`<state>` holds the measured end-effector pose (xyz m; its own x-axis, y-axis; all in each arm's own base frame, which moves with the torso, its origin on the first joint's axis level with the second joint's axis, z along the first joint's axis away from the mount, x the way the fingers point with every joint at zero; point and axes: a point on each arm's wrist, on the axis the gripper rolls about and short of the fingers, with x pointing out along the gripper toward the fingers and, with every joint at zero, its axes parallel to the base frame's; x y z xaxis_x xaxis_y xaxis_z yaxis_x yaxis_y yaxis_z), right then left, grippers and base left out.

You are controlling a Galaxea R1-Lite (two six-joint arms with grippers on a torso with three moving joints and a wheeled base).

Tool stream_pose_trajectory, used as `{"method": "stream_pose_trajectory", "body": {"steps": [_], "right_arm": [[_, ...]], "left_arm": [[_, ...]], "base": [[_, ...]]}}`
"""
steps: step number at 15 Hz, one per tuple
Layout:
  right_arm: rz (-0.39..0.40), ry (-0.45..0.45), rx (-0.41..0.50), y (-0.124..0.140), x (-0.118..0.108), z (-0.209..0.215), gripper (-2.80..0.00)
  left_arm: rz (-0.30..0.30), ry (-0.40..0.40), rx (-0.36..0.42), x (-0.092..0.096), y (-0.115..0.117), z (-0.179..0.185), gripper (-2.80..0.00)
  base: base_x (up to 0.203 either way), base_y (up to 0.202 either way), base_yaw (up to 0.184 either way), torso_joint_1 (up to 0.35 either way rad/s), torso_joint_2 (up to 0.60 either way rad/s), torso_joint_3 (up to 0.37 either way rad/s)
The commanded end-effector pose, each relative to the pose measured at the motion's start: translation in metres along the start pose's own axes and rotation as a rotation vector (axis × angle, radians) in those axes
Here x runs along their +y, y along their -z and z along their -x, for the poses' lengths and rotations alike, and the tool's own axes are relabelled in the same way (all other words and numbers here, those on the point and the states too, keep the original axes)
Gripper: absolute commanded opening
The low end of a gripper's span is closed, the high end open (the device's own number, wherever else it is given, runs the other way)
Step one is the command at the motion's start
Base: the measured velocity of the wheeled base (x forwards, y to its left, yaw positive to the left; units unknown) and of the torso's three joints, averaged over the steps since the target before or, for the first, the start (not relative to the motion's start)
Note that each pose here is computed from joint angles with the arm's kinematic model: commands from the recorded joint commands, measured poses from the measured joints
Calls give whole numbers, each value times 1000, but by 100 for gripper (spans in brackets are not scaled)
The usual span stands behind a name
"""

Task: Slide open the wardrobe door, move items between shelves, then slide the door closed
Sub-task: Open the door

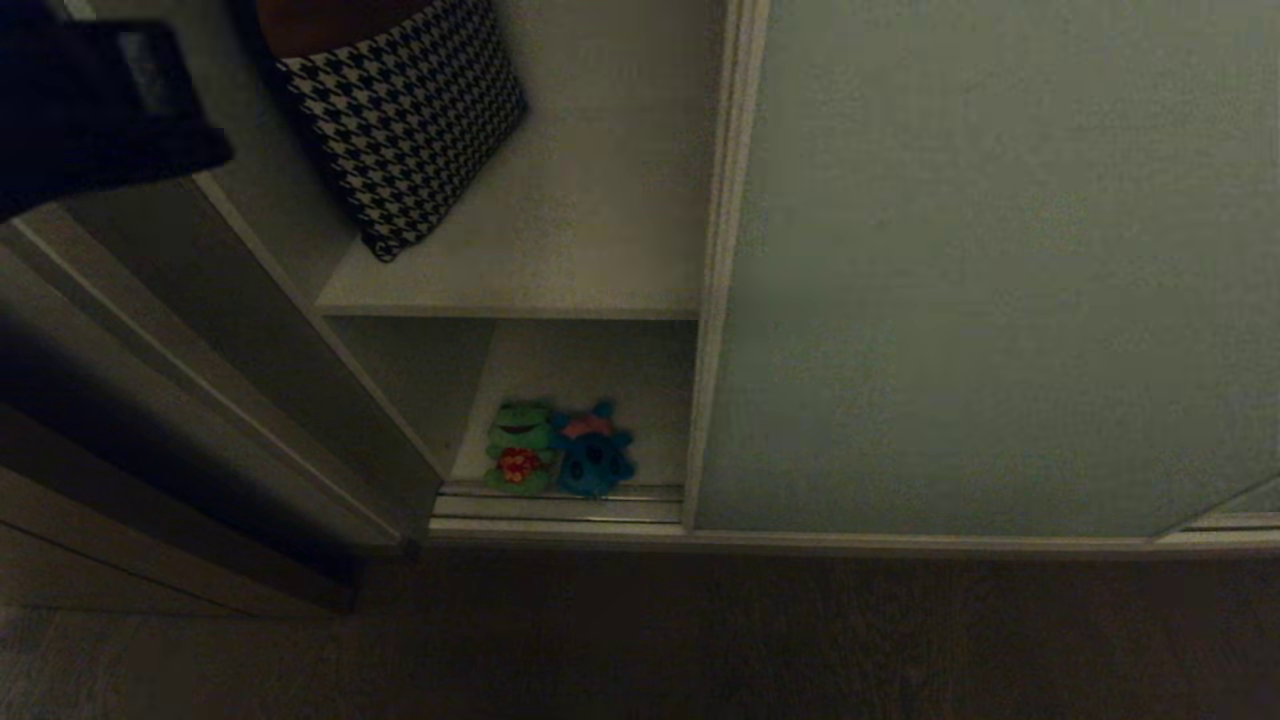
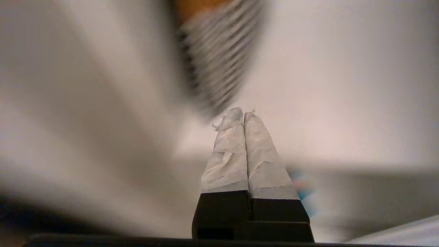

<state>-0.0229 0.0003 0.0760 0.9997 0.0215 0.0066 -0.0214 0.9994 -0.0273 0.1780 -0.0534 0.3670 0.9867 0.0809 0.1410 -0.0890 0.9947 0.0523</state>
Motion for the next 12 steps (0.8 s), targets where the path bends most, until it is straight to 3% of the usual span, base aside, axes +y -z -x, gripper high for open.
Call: {"method": "stream_pose_trajectory", "body": {"steps": [1, 5, 10, 12], "right_arm": [[0, 0, -1, -1, 0, 0, -280], [0, 0, 0, 0, 0, 0, -280], [0, -1, 0, 0, 0, 0, -280], [0, -1, 0, 0, 0, 0, -280]], "left_arm": [[-10, -73, -5, 26, 14, 52, -280], [-58, -227, 70, 56, 87, 128, -280], [-22, -383, -21, 74, 144, 203, -280], [6, -404, -9, 73, 174, 209, -280]], "base": [[0, 0, 0, 0, 0, 0], [0, 0, 0, 0, 0, 0], [0, 0, 0, 0, 0, 0], [0, 0, 0, 0, 0, 0]]}}
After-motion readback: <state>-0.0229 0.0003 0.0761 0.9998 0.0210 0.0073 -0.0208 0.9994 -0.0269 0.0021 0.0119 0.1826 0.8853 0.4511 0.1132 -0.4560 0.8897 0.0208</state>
